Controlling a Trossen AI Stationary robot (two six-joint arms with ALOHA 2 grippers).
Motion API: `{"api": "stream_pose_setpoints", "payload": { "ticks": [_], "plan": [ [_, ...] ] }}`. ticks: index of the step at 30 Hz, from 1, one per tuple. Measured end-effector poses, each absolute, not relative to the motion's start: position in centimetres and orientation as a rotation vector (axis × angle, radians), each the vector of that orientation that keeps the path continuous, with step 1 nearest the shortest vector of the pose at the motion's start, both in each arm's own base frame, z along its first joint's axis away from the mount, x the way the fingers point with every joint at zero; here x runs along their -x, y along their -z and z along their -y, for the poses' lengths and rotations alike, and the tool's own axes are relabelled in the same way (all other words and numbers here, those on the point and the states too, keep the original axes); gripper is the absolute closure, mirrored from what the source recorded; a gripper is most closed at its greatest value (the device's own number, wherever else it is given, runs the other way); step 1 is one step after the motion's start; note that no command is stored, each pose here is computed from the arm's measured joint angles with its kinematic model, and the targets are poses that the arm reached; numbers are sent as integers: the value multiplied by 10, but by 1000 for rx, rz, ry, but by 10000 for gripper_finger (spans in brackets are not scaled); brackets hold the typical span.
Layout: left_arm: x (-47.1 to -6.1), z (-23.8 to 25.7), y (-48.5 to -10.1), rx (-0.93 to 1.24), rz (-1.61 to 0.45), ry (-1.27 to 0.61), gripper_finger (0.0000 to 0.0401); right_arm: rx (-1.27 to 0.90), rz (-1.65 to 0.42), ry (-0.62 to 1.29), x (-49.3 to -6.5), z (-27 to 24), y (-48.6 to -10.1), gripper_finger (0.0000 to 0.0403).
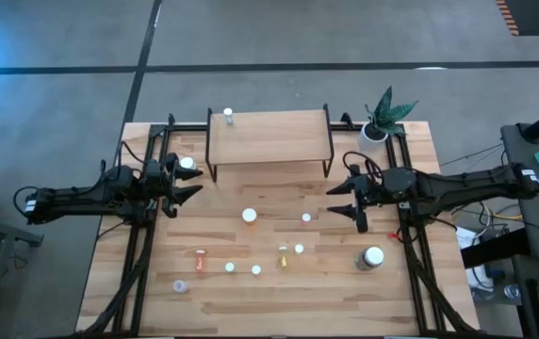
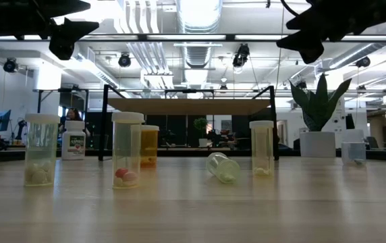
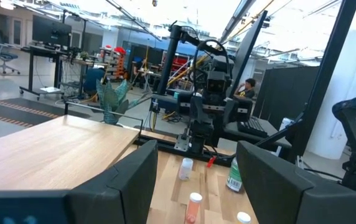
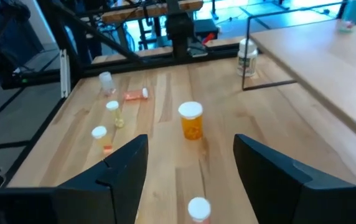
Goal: Pick and place medicine bottles onto shelf by color
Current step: Put the right pink medicine bottle on the shelf
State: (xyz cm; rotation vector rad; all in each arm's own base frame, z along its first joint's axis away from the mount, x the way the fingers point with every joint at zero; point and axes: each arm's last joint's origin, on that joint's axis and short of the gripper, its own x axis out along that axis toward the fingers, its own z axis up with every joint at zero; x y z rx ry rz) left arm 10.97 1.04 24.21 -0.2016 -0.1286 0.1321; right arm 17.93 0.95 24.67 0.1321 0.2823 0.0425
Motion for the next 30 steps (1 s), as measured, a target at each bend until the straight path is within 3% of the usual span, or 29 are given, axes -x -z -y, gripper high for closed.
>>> {"api": "stream_pose_setpoints", "payload": {
  "ticks": [10,21,30],
  "plan": [
    [-110,-10,-242,201,128,-132,198,-136,-379,-85,-199,-22,-239,170],
    [-110,-10,-242,196,126,-133,198,-124,-582,-58,-232,-25,-215,99],
    [-110,-10,-242,194,126,-133,198,-93,-688,-1,-244,-24,-189,110]
  ]
}}
